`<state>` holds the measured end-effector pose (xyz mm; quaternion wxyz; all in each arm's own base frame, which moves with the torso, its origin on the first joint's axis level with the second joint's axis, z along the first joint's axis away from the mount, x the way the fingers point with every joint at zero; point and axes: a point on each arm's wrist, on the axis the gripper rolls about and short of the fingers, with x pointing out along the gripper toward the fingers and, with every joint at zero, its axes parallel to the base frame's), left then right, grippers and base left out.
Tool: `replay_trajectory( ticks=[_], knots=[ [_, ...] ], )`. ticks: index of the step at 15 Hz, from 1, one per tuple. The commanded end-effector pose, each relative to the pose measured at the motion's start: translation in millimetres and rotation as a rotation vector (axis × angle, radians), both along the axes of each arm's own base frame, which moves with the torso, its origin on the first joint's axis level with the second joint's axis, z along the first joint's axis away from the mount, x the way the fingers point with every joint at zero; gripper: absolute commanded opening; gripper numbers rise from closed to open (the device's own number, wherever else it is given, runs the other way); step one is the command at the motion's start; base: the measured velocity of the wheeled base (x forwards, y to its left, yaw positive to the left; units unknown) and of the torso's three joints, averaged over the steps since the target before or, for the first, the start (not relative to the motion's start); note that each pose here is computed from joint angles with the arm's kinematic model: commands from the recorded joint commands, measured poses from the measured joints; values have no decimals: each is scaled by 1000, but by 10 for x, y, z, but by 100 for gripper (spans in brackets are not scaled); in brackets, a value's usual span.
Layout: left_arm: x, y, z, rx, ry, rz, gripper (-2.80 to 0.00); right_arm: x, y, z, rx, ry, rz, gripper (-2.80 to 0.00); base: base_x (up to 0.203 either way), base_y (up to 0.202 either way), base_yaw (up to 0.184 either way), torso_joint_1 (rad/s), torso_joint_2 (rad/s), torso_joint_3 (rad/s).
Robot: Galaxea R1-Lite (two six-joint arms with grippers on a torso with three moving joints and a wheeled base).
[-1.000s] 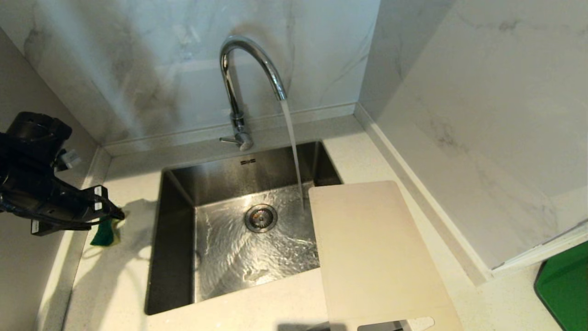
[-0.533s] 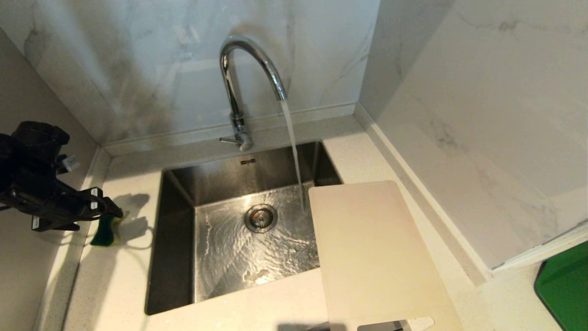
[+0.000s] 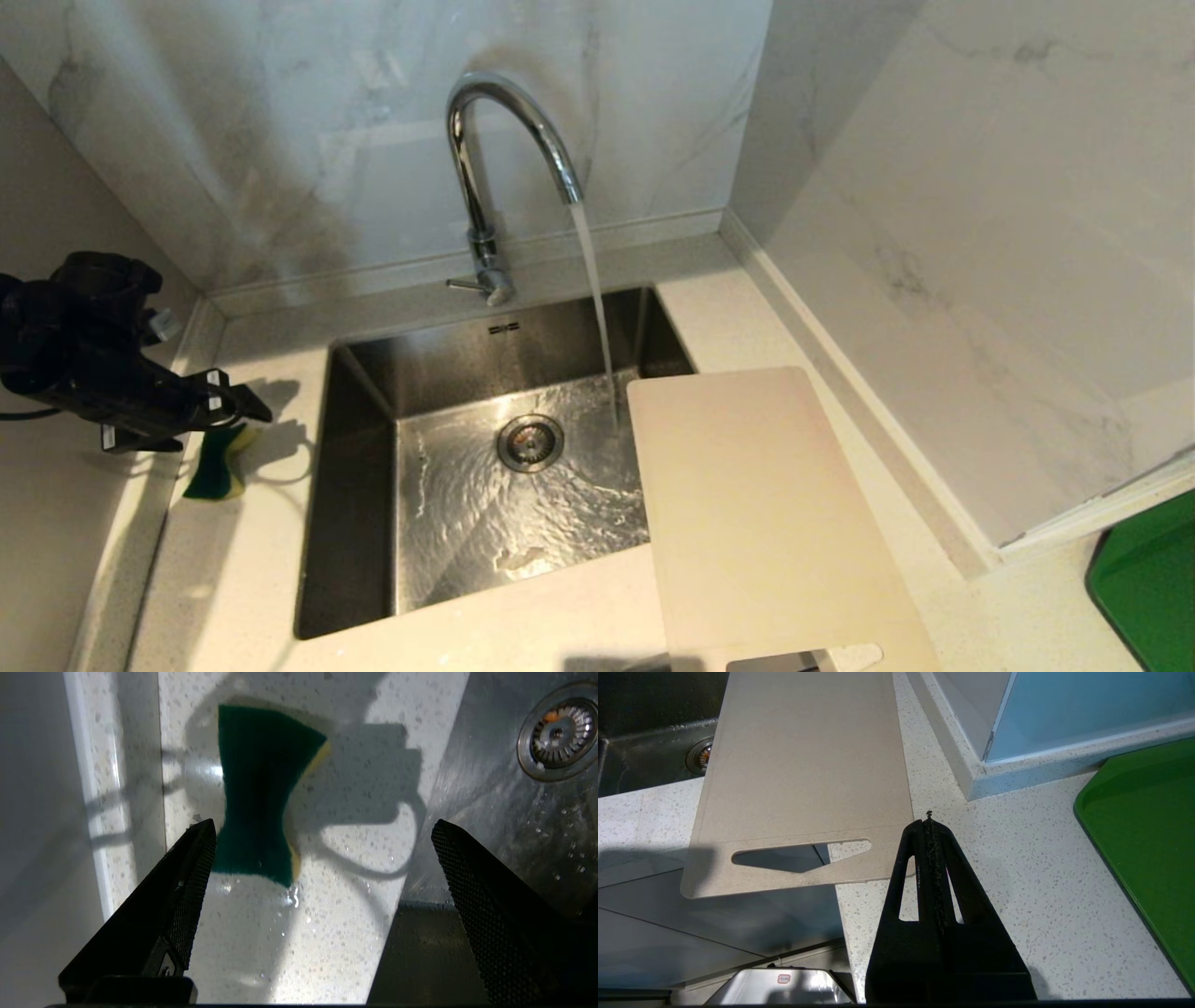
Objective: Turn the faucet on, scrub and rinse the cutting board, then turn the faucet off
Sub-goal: Pick up the cleaning cloth
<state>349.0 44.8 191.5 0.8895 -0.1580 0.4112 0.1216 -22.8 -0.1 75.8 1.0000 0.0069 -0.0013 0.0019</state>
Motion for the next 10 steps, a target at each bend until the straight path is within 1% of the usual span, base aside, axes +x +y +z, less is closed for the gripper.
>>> replay_trajectory(
  ticks=[1,3,5,7,8,10],
  knots=[
    [82,20,-9,2,-5,3,0,0,0,0,0,0,1,-280,0,0,0,0,0,0],
    [126,124,-42,0,-1,28,0,0,0,0,0,0,1,-280,0,0,0,0,0,0],
    [145,275,-109,-8,15,62,0,0,0,0,0,0,1,-280,0,0,0,0,0,0],
    [137,443,-132,-39,12,83,0,0,0,0,0,0,1,-280,0,0,0,0,0,0],
    [143,501,-166,-43,20,88,0,0,0,0,0,0,0,-280,0,0,0,0,0,0],
    [143,568,-206,-30,32,78,0,0,0,0,0,0,1,-280,0,0,0,0,0,0]
  ],
)
